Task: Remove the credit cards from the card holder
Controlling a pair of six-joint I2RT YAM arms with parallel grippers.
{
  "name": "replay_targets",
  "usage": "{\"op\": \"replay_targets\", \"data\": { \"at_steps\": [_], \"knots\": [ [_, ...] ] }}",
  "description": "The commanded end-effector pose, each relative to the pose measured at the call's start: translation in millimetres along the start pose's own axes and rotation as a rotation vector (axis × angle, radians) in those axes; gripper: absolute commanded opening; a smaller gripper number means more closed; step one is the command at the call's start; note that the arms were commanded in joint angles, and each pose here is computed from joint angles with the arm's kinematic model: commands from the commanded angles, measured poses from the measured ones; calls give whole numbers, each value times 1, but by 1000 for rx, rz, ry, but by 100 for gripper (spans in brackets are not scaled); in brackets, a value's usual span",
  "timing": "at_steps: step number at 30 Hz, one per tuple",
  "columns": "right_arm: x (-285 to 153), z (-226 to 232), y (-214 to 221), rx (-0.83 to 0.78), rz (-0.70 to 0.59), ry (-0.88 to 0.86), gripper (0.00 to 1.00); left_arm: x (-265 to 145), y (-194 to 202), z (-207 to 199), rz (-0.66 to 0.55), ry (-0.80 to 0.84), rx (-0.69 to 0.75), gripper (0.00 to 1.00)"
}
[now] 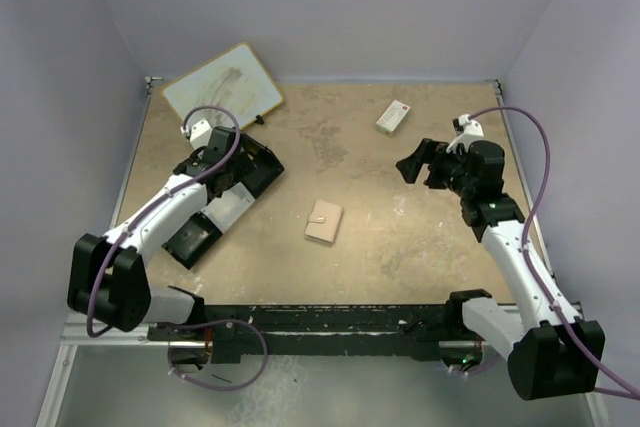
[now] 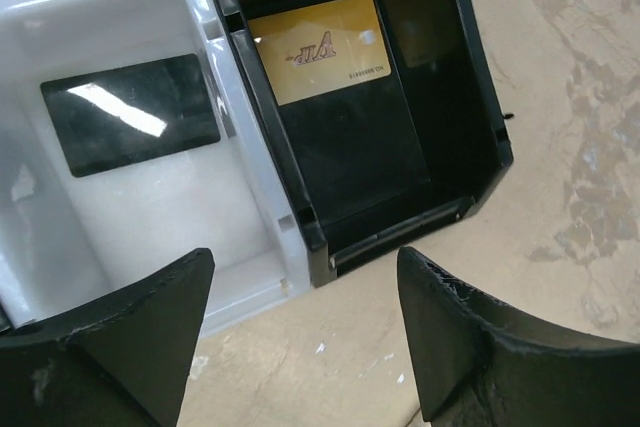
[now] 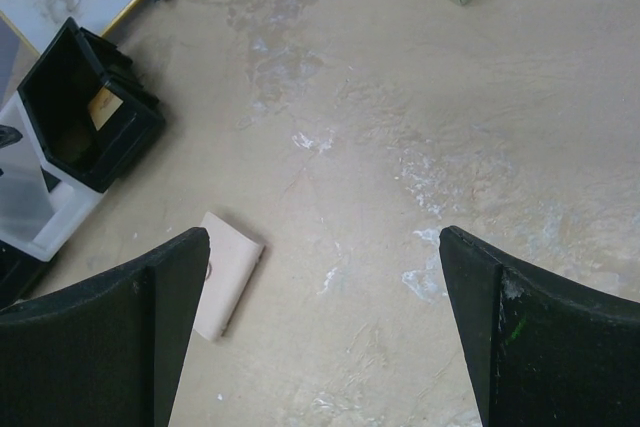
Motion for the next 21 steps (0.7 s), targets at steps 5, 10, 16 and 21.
{"op": "replay_targets", "data": {
  "at_steps": [5,10,16,21],
  "knots": [
    [18,-3,-3,17,48,-7,100,41,-3,-29,-70,-23,-132,67],
    [28,-10,5,37,126,13,96,54,0,-35,-57,-40,-124,61],
    [31,-12,14,71,162,9,93,54,5,-31,-56,-38,-131,48],
    [28,-11,18,67,165,-7,89,51,10,-30,-21,-14,-114,39]
  ]
}}
Point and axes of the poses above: each gripper's point midway between its finger pads, its own x axis out along the fingers, its own z axis along the line the jaws close on, y = z × x, the point moved 10 cm from there along -x, back along the fingers, and after that the axes turned 3 degrees about x, right-handed, at the moved point
